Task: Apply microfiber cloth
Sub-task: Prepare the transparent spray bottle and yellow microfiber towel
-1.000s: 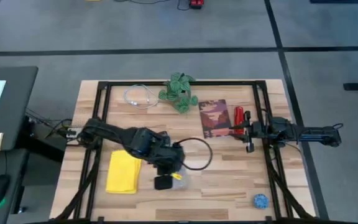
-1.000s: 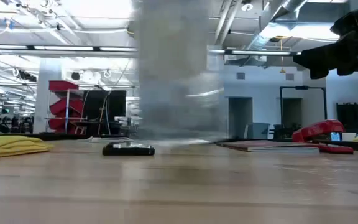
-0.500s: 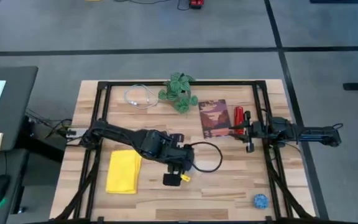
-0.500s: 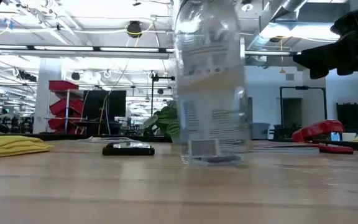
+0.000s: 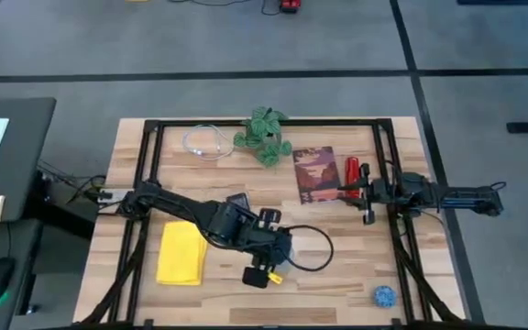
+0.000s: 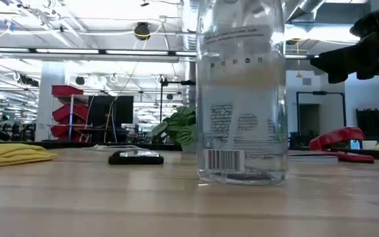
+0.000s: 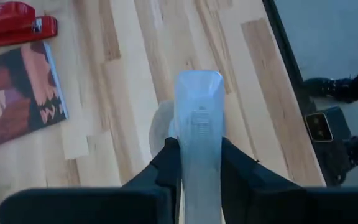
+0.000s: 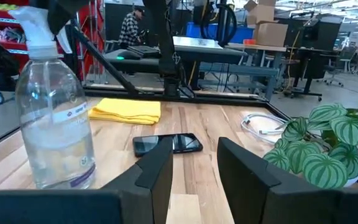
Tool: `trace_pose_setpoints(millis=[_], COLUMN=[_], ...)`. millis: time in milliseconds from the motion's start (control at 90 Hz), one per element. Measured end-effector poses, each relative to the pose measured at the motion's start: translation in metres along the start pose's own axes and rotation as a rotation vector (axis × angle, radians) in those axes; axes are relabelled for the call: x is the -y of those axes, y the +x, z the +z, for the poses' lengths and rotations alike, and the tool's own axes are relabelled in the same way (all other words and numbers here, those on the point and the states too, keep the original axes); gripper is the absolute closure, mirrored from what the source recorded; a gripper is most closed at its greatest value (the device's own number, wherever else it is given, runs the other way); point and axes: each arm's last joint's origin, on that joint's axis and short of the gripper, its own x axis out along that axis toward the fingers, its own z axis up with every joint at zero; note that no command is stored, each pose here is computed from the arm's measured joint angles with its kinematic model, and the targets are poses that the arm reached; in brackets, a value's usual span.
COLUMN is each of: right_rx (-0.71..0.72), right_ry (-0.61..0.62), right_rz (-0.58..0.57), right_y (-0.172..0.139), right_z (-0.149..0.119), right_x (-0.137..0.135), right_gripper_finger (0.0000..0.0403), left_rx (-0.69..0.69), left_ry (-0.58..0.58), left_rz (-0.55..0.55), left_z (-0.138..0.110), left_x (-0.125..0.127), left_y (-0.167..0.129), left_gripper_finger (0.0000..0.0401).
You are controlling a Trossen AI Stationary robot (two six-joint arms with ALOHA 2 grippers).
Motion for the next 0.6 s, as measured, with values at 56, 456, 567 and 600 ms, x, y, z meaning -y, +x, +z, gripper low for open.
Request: trace_pose_setpoints(millis=[56,456,567,600], right_rx=[0.000,-0.003,-0.003,-0.004], right_ry=[0.000,0.000,0.000,0.000], right_rz=[0.000,-0.001,-0.001,-0.002], right_y=[0.000,0.000,0.000,0.000], right_z=[0.000,0.000,0.000,0.000], right_x=[0.000,0.000,0.000,0.000], right_gripper_finger=[0.0290,0.0290,0.0290,0.0290], left_rx=[0.018,0.113,0.163,0.183], left_ry=[0.012,-0.001,-0.092,-0.131], left_rz=[0.021,0.031,0.028,0.027], left_z=[0.002,0.012,0.015,0.016], left_x=[0.000,-0.006,-0.013,-0.017], left_y=[0.002,0.002,-0.005,-0.010], left_gripper_finger=[0.0310,0.0283,0.0258,0.0251])
